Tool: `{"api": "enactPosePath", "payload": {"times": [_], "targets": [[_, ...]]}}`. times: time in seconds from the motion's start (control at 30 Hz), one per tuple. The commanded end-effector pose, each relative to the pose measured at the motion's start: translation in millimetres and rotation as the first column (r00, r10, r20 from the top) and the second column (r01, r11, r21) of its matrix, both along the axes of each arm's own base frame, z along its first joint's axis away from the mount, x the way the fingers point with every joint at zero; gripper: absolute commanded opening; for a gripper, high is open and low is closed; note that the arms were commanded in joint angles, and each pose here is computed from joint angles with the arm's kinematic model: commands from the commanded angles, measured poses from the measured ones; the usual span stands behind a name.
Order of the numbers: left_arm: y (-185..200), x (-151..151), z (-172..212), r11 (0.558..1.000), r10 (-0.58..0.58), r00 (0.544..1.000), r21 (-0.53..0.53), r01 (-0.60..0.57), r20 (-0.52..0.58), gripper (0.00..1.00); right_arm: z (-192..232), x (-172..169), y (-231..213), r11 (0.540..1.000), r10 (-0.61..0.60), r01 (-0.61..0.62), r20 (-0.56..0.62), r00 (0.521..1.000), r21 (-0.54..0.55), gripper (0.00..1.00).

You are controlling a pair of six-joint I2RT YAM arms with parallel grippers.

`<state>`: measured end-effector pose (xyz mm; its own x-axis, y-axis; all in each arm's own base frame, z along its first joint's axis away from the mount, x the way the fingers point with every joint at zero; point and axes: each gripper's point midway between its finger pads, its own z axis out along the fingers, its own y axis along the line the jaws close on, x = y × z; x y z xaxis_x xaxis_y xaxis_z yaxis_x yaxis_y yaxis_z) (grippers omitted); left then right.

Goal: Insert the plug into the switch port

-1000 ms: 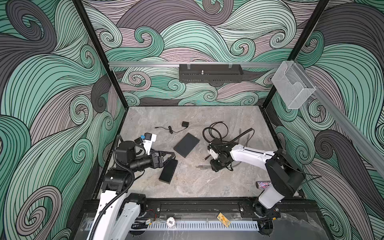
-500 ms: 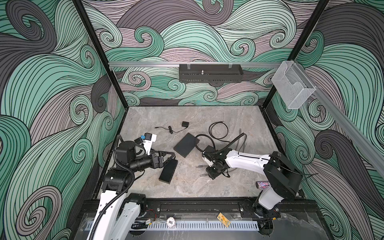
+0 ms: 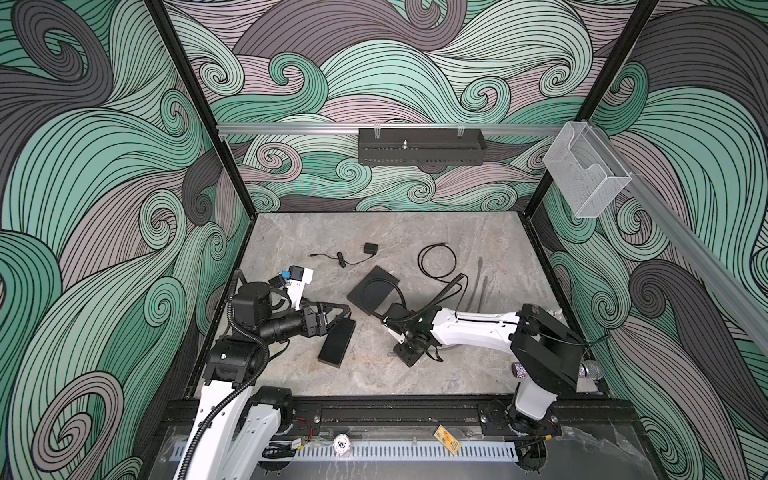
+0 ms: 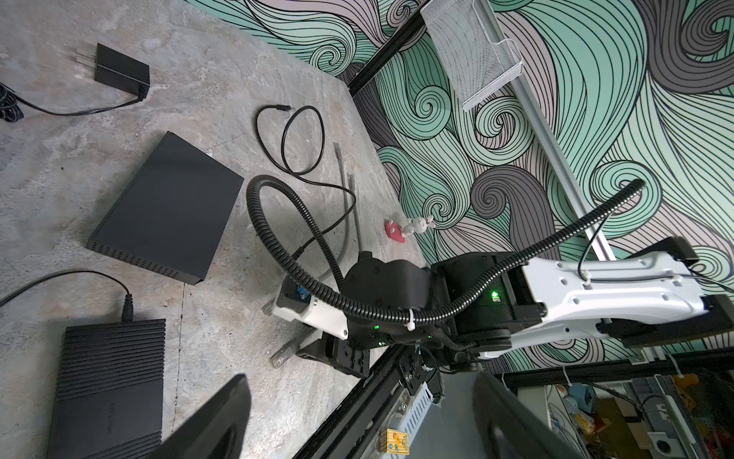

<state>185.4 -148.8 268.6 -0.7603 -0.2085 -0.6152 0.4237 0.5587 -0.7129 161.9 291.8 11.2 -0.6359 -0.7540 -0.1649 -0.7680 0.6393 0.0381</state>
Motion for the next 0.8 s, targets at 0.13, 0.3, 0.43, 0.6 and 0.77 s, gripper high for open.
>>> {"api": "enactPosePath", "payload": {"times": [0.13, 0.3, 0.43, 0.6, 0.77], "targets": [[1, -1, 5, 1.000, 0.000, 1.000, 0.001, 0.000, 0.031, 0.89, -17, -20, 19, 0.988, 0.153, -0.151, -0.062, 0.986, 0.034, 0.45], [2, -2, 6, 1.000, 0.007, 0.999, 0.007, -0.007, 0.037, 0.89, -20, -25, 18, 0.984, 0.175, -0.172, -0.077, 0.982, 0.042, 0.37], [2, -2, 5, 1.000, 0.010, 0.999, 0.008, -0.010, 0.035, 0.89, -20, -28, 10, 0.985, 0.170, -0.168, -0.077, 0.982, 0.042, 0.39], [2, -1, 4, 1.000, 0.009, 1.000, 0.007, -0.009, 0.028, 0.89, -19, -35, 3, 0.985, 0.168, -0.162, -0.092, 0.981, 0.066, 0.46], [1, 1, 2, 1.000, 0.004, 1.000, 0.006, -0.004, 0.019, 0.89, -27, -38, -6, 0.986, 0.164, -0.160, -0.106, 0.981, 0.041, 0.39]]}}
